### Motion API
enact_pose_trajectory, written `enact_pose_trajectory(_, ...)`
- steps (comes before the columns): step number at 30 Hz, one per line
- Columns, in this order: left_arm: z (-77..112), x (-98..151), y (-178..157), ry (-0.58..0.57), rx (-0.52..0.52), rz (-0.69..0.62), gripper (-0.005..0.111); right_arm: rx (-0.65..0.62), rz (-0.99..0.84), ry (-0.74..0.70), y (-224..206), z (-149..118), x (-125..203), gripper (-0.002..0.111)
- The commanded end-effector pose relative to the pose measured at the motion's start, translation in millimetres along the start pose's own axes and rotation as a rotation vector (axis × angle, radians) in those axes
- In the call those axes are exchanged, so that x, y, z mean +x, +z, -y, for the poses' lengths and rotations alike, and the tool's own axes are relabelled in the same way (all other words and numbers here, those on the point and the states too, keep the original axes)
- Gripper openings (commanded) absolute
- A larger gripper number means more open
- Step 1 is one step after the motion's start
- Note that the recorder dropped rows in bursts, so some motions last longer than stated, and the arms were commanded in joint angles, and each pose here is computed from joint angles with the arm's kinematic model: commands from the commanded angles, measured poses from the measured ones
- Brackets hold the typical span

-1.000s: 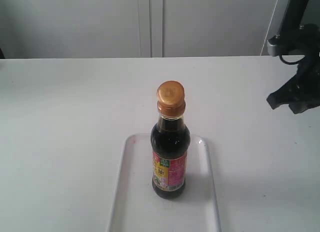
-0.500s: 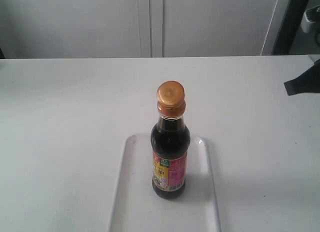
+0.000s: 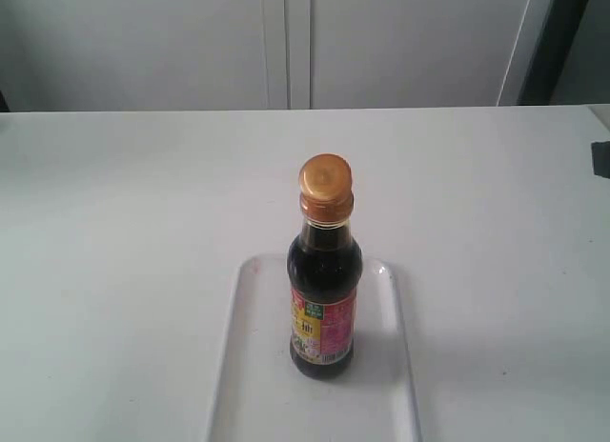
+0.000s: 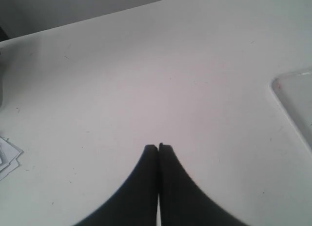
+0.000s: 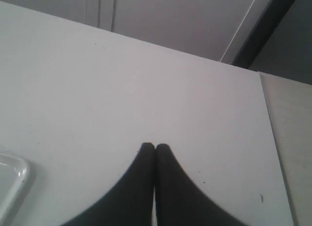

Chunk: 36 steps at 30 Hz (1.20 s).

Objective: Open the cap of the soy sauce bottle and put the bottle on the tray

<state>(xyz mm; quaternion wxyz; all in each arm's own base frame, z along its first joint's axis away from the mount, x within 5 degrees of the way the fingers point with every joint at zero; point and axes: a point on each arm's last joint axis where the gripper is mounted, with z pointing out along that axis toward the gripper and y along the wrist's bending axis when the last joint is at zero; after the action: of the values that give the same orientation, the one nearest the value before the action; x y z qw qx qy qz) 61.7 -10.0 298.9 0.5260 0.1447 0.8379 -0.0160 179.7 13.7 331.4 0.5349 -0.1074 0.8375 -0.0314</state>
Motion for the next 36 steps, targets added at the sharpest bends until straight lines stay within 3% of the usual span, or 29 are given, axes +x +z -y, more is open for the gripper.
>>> enact_pose_trajectory(1,0.3,4.4,-3.9,-0.025,0.004,0.001,0.0,0.012,0.063,0.014,-13.7,0.2,2.2,0.0)
enact_pose_trajectory(32,2.2,6.0,-5.6,-0.019,0.031,-0.003,0.0,0.016,0.091,0.021,-21.2,0.2,2.1,0.0)
enact_pose_trajectory(36,5.6,4.1,-5.8,0.054,0.068,0.019,0.0,0.016,0.091,0.021,-21.2,0.2,2.1,0.0)
